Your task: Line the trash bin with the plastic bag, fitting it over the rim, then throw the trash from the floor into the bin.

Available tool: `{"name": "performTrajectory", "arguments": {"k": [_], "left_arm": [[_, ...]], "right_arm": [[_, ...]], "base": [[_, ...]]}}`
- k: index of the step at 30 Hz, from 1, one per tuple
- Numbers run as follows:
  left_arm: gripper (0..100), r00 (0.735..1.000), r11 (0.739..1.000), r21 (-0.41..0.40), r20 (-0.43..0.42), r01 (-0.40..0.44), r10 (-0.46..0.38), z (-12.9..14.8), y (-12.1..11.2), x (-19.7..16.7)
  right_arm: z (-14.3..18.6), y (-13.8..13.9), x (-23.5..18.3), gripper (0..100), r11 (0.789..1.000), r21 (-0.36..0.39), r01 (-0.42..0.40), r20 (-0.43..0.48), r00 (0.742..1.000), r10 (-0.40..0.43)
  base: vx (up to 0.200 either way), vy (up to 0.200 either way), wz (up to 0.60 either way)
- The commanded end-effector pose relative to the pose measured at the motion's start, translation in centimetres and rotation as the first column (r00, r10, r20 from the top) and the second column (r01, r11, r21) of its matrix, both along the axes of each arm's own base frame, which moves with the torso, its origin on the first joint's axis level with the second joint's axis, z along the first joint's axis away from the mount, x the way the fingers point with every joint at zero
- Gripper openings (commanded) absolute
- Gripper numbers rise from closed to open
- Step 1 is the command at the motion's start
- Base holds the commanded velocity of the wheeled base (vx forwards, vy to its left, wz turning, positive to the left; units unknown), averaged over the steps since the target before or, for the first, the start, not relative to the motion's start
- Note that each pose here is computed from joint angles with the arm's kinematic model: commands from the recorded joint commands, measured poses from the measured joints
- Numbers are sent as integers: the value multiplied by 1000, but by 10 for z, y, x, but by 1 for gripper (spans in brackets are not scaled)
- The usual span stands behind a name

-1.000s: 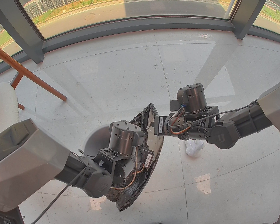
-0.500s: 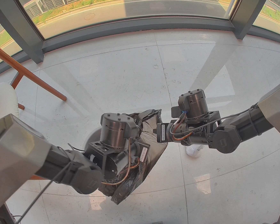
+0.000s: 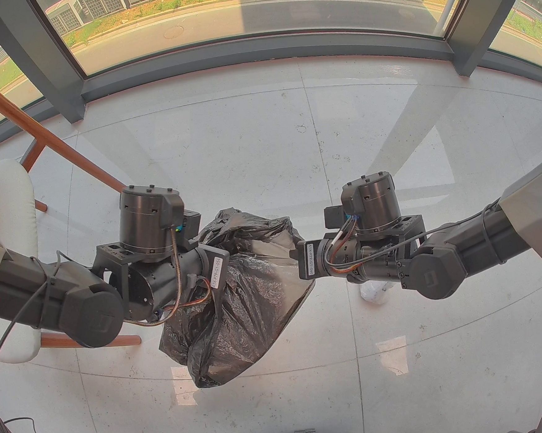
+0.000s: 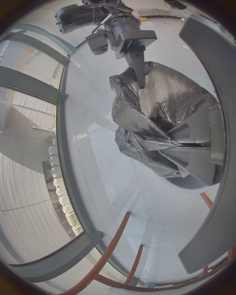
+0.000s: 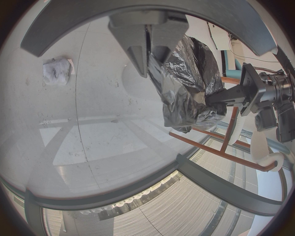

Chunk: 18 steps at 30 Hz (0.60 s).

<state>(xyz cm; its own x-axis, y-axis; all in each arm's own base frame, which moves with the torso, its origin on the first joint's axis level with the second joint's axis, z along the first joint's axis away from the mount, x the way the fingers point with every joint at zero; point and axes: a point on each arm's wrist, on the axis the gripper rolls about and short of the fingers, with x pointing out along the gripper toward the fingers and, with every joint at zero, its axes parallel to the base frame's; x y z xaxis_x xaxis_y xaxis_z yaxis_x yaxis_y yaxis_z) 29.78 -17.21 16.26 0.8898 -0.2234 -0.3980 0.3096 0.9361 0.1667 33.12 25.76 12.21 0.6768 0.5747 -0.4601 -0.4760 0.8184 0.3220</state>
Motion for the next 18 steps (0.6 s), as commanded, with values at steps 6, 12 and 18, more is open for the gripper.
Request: {"name": "performTrajectory", "arguments": {"k": [6, 12, 18], "left_arm": [[0, 999, 999, -10, 1, -35, 35, 5, 20, -2], [0, 998, 998, -21, 8, -59, 59, 9, 33, 3], [0, 998, 997, -34, 0, -67, 67, 8, 35, 2]], "right_arm": [[-10, 10, 9, 0, 999, 3, -53, 107, 993, 52], [-11, 14, 14, 0, 996, -8, -84, 126, 988, 84], [-15, 12, 21, 0, 997, -12, -74, 131, 989, 75]], "base": [[0, 0, 0], [0, 0, 0], [0, 0, 0]]}}
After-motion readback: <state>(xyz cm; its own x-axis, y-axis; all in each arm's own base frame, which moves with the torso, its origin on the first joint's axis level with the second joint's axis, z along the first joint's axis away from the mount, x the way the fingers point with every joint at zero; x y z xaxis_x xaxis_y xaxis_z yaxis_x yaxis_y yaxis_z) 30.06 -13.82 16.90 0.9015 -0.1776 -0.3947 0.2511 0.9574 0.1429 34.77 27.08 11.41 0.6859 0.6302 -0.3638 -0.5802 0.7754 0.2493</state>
